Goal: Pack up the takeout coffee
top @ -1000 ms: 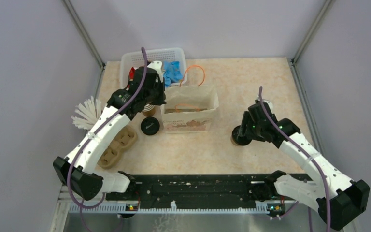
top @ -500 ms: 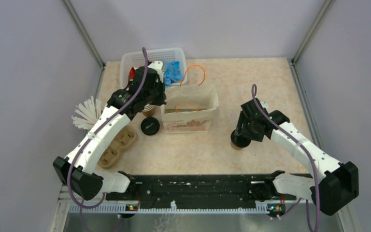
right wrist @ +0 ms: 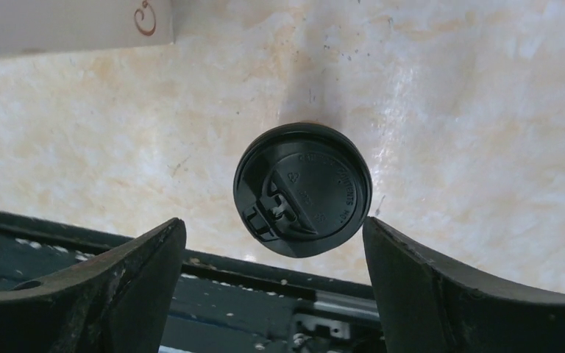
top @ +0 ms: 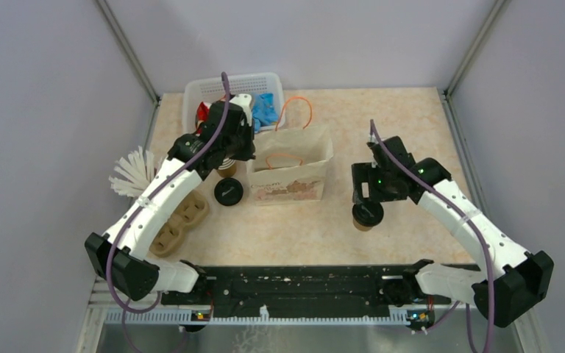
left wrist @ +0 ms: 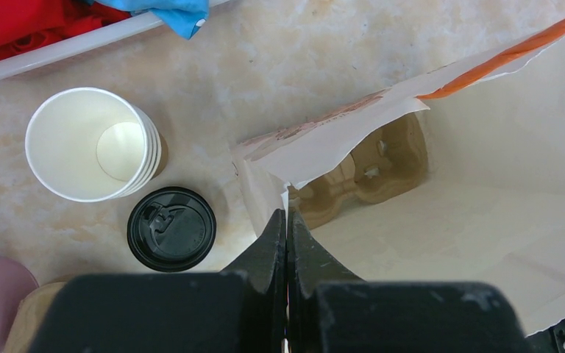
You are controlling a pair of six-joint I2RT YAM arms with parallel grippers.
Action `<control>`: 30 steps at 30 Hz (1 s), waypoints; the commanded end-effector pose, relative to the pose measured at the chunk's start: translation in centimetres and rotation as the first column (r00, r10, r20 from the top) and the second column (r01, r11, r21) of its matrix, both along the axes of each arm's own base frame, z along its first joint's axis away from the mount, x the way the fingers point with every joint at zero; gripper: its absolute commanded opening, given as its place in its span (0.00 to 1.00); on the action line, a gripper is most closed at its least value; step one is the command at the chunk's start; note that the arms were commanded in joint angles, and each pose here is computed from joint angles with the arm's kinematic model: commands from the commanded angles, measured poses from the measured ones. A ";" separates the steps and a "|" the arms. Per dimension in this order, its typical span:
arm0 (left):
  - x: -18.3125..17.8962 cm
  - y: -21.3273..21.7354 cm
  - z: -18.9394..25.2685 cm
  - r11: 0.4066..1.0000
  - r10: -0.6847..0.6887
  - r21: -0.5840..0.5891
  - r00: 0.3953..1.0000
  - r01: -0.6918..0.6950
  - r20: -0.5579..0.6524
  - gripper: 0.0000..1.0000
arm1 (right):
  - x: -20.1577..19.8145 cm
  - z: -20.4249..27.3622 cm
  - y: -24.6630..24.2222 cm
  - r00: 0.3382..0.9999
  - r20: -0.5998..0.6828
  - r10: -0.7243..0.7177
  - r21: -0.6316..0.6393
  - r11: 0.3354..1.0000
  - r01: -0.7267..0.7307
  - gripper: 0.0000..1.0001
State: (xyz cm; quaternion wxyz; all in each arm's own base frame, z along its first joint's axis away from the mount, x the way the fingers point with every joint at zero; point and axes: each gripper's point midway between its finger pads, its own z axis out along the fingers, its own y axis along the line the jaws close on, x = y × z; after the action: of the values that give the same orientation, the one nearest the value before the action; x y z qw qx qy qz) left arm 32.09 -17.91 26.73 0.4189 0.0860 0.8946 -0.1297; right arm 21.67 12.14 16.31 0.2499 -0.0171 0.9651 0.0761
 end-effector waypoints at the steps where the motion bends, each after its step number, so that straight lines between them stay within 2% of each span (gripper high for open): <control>1: 0.7 -0.5 2.1 0.999 -0.013 -0.032 0.998 0.015 0.062 0.00 | 1.3 2.3 0.3 0.937 0.094 0.336 -0.108 0.939 -0.326 0.89; 2: 0.5 -0.6 2.2 0.999 -0.017 -0.035 0.998 0.019 0.059 0.00 | 1.7 2.2 -0.4 0.957 0.066 0.283 -0.121 0.954 -0.274 0.91; 4: 0.5 -0.7 2.3 0.999 -0.020 -0.042 0.998 0.023 0.058 0.00 | 1.9 1.8 -2.4 0.998 -0.009 0.057 -0.136 0.989 -0.058 0.94; 5: 0.4 -0.7 2.5 0.999 -0.020 -0.047 0.998 0.023 0.061 0.01 | 1.2 1.2 -3.1 0.997 -0.067 -0.049 -0.144 0.989 0.039 0.93; 8: 0.4 -0.9 2.8 0.998 -0.019 -0.062 0.998 0.023 0.066 0.02 | -1.5 -0.3 -2.4 0.940 -0.260 -0.223 -0.130 0.972 0.195 0.91; 10: 0.4 -1.1 2.8 0.997 -0.028 -0.070 0.998 0.032 0.064 0.02 | -2.1 -0.4 -0.6 0.911 -0.308 -0.273 -0.044 0.961 0.273 0.92; 13: 0.6 -1.2 3.0 0.997 -0.037 -0.067 0.997 0.042 0.068 0.02 | -1.1 0.6 1.2 0.882 -0.240 -0.405 0.081 0.898 0.433 0.98; 16: 0.6 -1.1 3.2 0.997 -0.036 -0.061 0.996 0.040 0.077 0.02 | -1.4 0.1 1.2 0.766 -0.270 -0.584 0.103 0.773 0.626 0.99; 18: 0.4 -1.0 3.2 0.997 -0.037 -0.060 0.996 0.042 0.078 0.02 | -1.8 -0.4 1.3 0.705 -0.292 -0.647 0.074 0.719 0.691 0.99; 21: 0.1 -1.0 3.3 0.997 -0.043 -0.066 0.996 0.048 0.080 0.02 | -2.4 -1.4 0.8 0.642 -0.305 -0.704 -0.029 0.680 0.732 0.99; 30: -0.3 -0.8 3.3 0.996 -0.047 -0.069 0.995 0.053 0.087 0.03 | -1.6 -3.1 0.0 0.651 -0.220 -0.727 -0.087 0.679 0.729 0.97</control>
State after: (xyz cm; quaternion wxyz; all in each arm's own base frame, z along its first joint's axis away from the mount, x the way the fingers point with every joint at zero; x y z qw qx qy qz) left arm 31.84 -18.56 27.67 0.4220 0.0934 0.8892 -0.1503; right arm 19.46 13.09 13.34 0.1122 0.3650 0.9242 -0.0058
